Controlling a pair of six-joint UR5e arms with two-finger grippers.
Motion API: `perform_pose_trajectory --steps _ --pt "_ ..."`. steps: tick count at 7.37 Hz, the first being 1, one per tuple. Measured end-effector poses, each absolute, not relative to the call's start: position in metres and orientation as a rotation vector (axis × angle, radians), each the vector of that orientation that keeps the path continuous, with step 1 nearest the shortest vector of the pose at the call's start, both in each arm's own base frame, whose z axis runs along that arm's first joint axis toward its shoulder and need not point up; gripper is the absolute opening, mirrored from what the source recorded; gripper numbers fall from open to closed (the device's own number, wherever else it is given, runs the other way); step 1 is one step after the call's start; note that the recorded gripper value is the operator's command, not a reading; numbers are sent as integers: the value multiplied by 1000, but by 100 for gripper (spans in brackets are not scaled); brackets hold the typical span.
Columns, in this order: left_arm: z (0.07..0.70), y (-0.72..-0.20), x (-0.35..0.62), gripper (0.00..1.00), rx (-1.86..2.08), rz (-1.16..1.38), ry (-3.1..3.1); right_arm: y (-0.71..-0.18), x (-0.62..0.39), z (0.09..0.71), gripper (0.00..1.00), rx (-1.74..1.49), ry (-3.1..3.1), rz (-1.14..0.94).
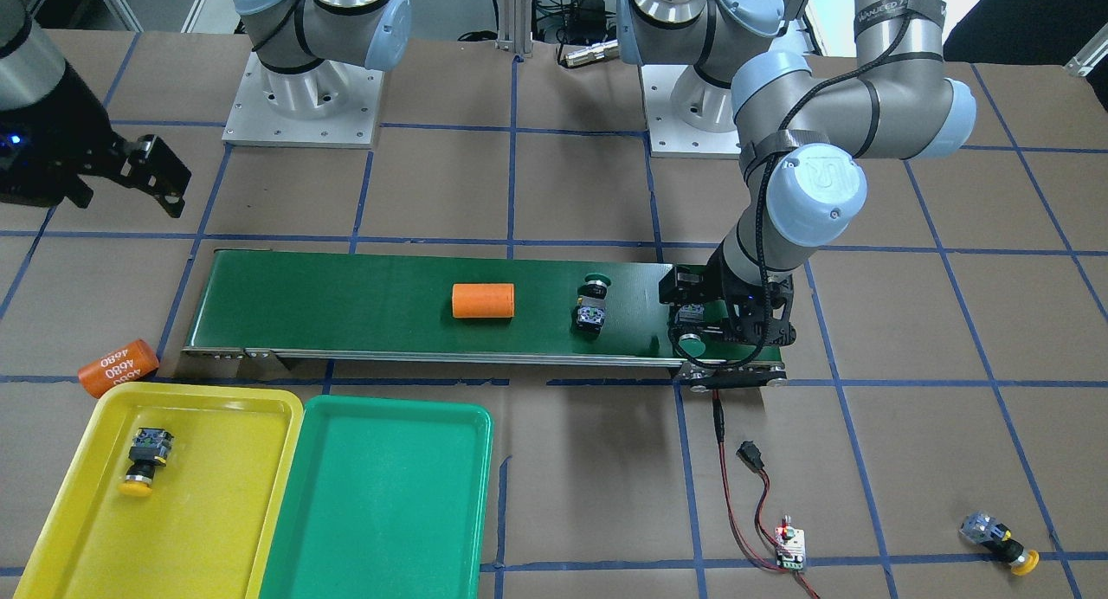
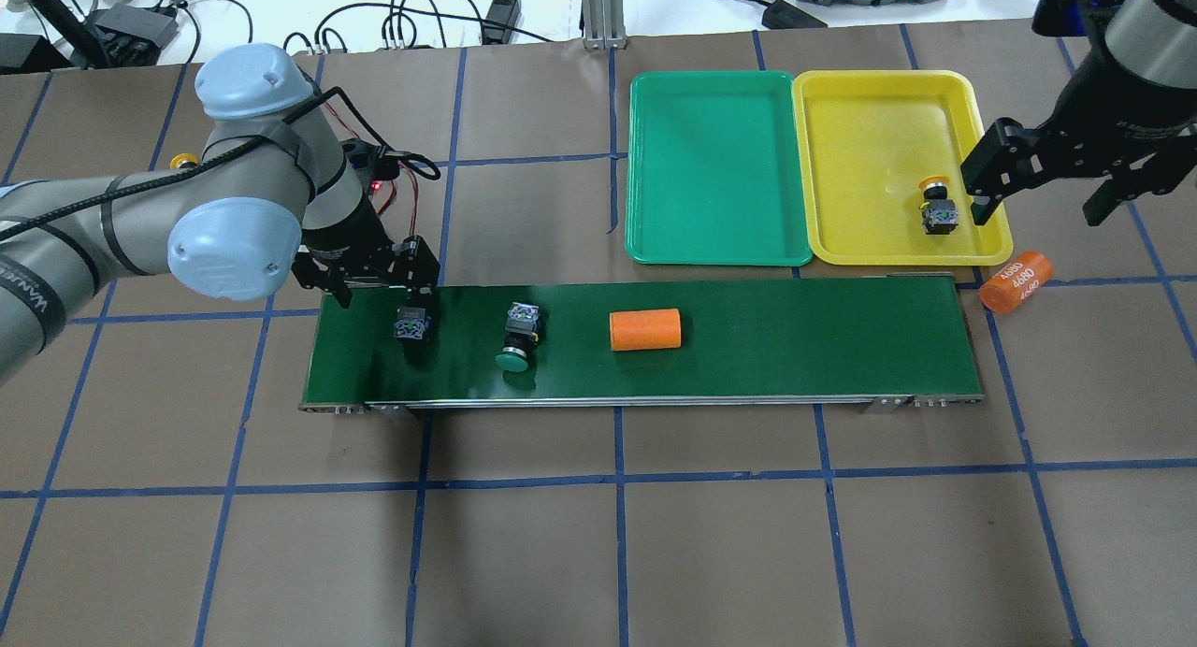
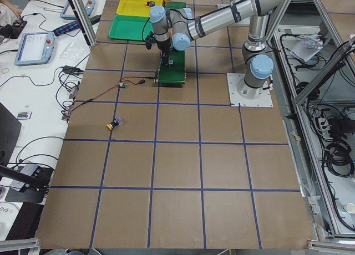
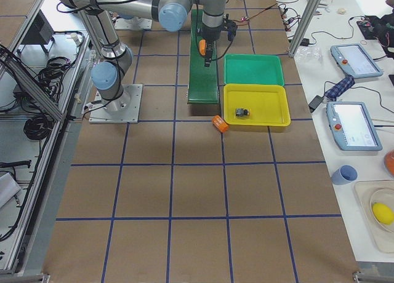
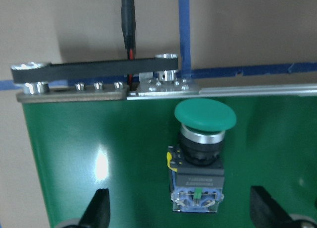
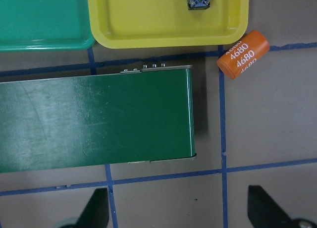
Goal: Sort buttons by color to trays
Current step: 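Place green button on belt with left gripper while right gripper releases and rises, then grasp a yellow-capped button with the left gripper while right gripper hovers over belt end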
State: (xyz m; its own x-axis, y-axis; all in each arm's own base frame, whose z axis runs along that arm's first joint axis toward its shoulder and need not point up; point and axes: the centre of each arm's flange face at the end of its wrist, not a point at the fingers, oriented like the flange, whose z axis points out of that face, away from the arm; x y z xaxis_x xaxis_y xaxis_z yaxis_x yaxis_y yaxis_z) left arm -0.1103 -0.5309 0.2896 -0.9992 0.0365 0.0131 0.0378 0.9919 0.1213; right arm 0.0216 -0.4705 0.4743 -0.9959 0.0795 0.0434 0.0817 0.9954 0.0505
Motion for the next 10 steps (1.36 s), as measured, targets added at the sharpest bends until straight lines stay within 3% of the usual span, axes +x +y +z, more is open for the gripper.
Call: perform_pose_trajectory --steps 5,10 --pt "351 -629 -9 100 -28 -30 -3137 -458 38 474 100 -104 -3124 -98" --pt "292 -772 185 100 -3 114 -3160 -449 89 458 100 -5 -3127 -134"
